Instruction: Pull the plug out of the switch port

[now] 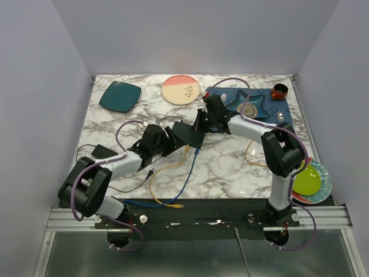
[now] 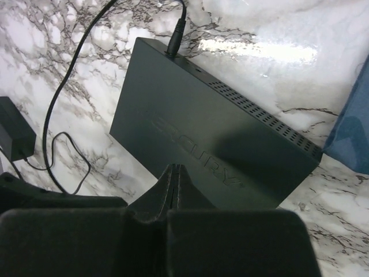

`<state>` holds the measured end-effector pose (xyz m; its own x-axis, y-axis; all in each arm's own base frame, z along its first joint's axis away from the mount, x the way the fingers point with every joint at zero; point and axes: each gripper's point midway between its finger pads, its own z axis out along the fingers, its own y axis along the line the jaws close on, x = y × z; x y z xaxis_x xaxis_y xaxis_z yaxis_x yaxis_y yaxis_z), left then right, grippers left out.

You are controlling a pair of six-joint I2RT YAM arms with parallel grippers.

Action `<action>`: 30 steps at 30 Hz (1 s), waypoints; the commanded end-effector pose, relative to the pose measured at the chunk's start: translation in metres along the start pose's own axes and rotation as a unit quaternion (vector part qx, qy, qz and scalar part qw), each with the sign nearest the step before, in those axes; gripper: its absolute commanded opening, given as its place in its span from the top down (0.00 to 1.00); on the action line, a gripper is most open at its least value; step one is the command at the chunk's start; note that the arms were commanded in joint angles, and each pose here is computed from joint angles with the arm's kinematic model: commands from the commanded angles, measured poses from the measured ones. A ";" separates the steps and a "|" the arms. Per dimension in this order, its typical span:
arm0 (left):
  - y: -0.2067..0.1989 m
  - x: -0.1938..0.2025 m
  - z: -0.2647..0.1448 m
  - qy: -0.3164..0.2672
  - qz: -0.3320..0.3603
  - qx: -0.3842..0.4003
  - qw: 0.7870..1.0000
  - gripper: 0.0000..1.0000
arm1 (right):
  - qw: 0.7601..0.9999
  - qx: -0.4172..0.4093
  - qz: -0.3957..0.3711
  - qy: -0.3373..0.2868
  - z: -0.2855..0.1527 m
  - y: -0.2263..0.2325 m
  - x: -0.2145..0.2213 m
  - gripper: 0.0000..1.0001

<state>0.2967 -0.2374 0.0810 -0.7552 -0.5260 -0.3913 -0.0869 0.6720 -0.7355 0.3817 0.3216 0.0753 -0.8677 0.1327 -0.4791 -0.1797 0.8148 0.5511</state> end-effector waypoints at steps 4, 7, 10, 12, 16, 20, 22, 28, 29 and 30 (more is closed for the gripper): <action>-0.009 0.004 0.021 0.016 -0.024 0.035 0.999 0.33 | 1.000 -0.005 0.016 0.024 0.013 -0.013 0.021 0.99; -0.006 0.007 0.029 0.021 -0.030 0.033 0.999 0.34 | 0.999 0.000 0.027 0.033 0.017 -0.021 0.030 0.99; -0.003 0.007 0.034 0.020 -0.038 0.031 0.999 0.35 | 0.999 0.006 0.032 0.041 0.020 -0.027 0.037 0.99; -0.002 0.007 0.037 0.018 -0.040 0.032 0.999 0.35 | 0.998 0.007 0.034 0.044 0.022 -0.029 0.039 0.99; -0.001 0.005 0.044 0.010 -0.051 0.033 0.998 0.35 | 0.998 0.012 0.038 0.051 0.024 -0.034 0.044 0.99; -0.001 0.009 0.055 0.023 -0.071 0.038 0.997 0.42 | 0.997 0.016 0.041 0.056 0.025 -0.038 0.050 0.99; -0.002 0.010 0.060 0.024 -0.078 0.047 0.996 0.50 | 0.998 0.020 0.040 0.054 0.025 -0.041 0.050 0.99; 0.001 0.012 0.065 0.023 -0.097 0.055 0.994 0.57 | 0.997 0.023 0.041 0.057 0.026 -0.045 0.053 0.99; 0.001 0.011 0.064 0.022 -0.097 0.055 0.993 0.57 | 0.997 0.023 0.041 0.058 0.026 -0.046 0.054 0.99; 0.002 0.011 0.065 0.021 -0.099 0.055 0.993 0.58 | 0.997 0.023 0.042 0.058 0.026 -0.046 0.054 0.99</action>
<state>0.3281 -0.2724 0.0365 -0.7588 -0.6086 -0.2320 -0.1733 0.5320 -0.8288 0.3722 0.3228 0.0456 -0.8923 0.1601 -0.4221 -0.1452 0.7836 0.6041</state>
